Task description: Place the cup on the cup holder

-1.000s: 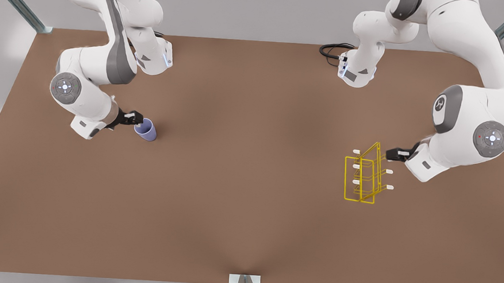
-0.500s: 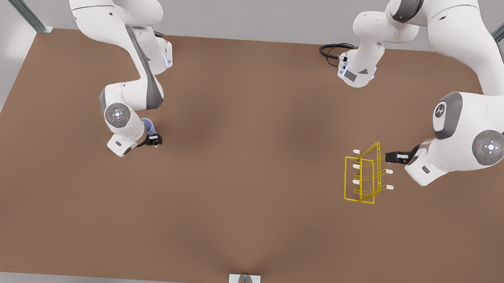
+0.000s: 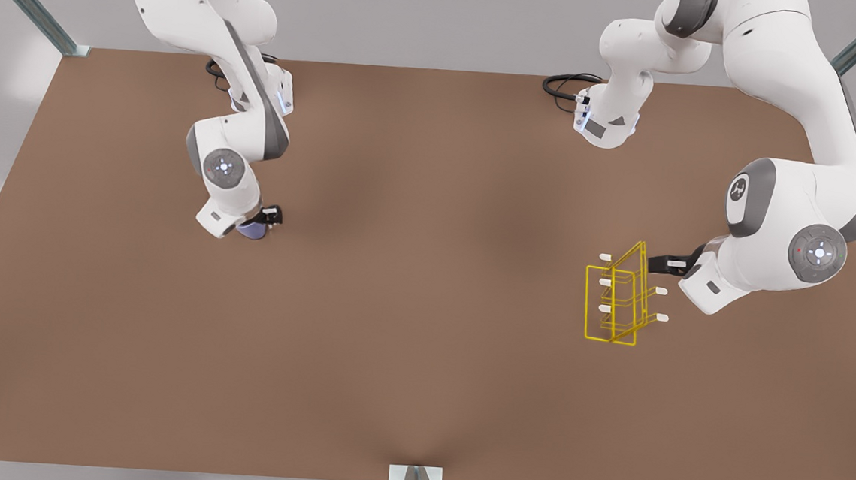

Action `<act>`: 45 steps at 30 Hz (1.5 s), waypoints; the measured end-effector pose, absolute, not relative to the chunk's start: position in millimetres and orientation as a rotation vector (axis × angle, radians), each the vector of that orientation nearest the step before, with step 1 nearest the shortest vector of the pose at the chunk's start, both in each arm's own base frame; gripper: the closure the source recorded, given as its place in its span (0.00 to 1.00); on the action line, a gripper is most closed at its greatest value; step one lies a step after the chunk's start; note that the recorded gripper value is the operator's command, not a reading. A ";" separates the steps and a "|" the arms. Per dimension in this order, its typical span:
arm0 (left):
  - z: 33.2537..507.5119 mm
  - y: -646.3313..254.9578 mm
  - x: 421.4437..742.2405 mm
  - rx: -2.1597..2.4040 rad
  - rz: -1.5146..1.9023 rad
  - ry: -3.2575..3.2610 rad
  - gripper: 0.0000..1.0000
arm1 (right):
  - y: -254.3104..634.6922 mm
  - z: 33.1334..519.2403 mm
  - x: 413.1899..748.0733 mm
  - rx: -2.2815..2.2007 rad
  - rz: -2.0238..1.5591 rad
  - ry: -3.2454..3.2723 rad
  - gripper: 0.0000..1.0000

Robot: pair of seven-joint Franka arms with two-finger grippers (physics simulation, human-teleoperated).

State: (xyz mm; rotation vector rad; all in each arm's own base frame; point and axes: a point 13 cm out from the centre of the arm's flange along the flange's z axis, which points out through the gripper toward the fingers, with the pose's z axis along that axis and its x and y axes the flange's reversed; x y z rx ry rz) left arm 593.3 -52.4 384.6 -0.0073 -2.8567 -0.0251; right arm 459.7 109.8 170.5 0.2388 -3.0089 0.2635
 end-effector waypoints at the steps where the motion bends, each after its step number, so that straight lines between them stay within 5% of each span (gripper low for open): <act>1: 383.7 -55.7 592.1 -0.015 -0.028 -2.853 0.00 | 112.8 171.2 459.9 0.239 0.262 -3.013 0.00; 11: 388.9 -15.2 581.7 0.109 0.050 -2.806 0.00 | 151.5 174.1 452.0 0.262 0.228 -3.025 0.00; 23: 382.7 -60.1 579.0 -0.028 0.041 -2.792 0.00 | 113.1 180.1 486.2 0.071 0.071 -3.115 0.00; 33: 380.4 -57.2 586.7 -0.011 0.034 -2.820 0.00 | 171.6 160.9 442.7 0.308 0.087 -3.039 0.00; 45: 379.1 -57.3 587.8 -0.004 0.033 -2.824 0.00 | 129.5 134.5 438.2 0.189 0.071 -2.985 0.00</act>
